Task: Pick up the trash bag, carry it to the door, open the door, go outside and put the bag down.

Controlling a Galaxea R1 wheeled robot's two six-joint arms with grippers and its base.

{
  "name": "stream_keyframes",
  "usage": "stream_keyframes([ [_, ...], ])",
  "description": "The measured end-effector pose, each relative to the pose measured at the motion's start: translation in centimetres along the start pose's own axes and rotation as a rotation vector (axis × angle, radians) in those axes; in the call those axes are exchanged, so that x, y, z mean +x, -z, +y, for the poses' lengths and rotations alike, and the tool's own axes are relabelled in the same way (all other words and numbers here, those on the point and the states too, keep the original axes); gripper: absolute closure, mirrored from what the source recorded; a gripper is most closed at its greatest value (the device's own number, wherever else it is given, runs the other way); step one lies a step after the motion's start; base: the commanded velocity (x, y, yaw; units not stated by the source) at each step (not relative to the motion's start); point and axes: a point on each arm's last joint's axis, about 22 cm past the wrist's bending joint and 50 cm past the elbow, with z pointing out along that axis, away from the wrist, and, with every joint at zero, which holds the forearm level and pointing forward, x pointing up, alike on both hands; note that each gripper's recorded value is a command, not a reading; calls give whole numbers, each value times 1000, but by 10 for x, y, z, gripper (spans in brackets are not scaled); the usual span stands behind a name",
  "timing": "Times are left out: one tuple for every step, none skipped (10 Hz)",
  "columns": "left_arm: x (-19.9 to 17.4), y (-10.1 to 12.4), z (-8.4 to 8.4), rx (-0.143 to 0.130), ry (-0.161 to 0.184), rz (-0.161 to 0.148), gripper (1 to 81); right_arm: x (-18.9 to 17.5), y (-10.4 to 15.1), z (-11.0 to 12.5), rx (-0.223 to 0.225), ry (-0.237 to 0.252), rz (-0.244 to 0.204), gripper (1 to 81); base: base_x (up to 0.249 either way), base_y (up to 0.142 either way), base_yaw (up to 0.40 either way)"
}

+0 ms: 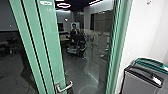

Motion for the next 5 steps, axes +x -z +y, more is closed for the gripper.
stream_keyframes([
  [0,0,0,1,-1,0,811,0,0,0,0,0,0,10,0,0,0],
  [0,0,0,1,-2,0,811,0,0,0,0,0,0,10,0,0,0],
  [0,0,0,1,-2,0,811,0,0,0,0,0,0,10,0,0,111],
  [0,0,0,1,-2,0,811,0,0,0,0,0,0,10,0,0,161],
  [0,0,0,1,-2,0,811,0,0,0,0,0,0,10,0,0,179],
])
